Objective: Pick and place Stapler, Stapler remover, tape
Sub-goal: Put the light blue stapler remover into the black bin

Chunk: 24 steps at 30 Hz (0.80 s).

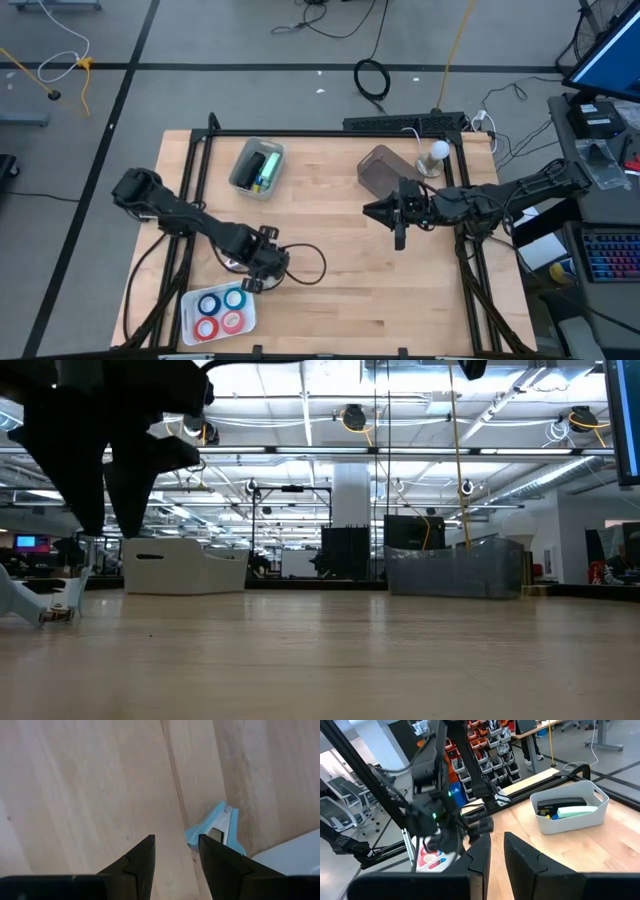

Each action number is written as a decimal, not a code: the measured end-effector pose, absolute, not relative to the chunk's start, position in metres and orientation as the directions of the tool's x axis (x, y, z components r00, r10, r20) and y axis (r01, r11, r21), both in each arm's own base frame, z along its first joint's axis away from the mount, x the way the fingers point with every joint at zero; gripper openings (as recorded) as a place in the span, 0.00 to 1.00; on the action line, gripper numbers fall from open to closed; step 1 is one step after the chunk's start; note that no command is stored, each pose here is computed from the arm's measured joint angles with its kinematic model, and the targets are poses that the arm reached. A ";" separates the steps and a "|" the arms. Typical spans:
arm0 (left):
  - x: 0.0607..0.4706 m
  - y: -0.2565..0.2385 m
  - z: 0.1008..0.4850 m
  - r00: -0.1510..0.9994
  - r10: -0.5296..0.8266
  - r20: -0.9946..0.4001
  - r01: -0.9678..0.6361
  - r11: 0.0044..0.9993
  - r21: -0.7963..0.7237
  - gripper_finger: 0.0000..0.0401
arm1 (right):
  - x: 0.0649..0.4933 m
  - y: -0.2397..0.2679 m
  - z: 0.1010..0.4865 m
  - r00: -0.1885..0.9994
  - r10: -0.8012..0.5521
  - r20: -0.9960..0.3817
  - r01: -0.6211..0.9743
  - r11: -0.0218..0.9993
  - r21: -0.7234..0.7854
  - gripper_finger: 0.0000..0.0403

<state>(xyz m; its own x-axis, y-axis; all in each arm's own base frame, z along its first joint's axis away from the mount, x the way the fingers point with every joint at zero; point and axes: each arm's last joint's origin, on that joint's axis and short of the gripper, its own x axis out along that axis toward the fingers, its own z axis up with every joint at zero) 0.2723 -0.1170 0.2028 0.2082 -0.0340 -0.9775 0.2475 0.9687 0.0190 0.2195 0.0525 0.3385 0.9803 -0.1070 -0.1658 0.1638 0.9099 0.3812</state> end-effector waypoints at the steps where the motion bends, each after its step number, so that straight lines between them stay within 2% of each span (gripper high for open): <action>1: 0.273 -0.118 0.199 0.198 -0.031 -0.980 0.249 0.968 0.020 0.38 | 0.220 0.053 0.339 0.981 -0.107 -0.162 0.162 0.911 0.379 0.12; 9: 0.276 -0.126 0.186 0.133 -0.090 -0.987 0.283 0.958 -0.050 0.38 | 0.220 0.053 0.339 0.981 -0.107 -0.164 0.162 0.913 0.375 0.12; 15: 0.275 -0.130 0.185 0.152 -0.101 -0.983 0.385 0.922 -0.035 0.38 | 0.220 0.053 0.338 0.980 -0.107 -0.165 0.163 0.913 0.375 0.12; 24: 0.274 -0.127 0.181 0.157 -0.080 -0.984 0.426 0.905 -0.005 0.38 | 0.220 0.053 0.338 0.980 -0.107 -0.166 0.163 0.914 0.372 0.12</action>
<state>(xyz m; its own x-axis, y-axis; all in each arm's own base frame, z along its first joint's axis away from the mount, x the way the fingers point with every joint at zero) 0.2743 -0.1270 0.1809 0.1568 -0.0797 -0.9844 0.4259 0.9047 -0.0054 0.2195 0.0525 0.3383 0.9804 -0.1070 -0.1656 0.1626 0.9137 0.3725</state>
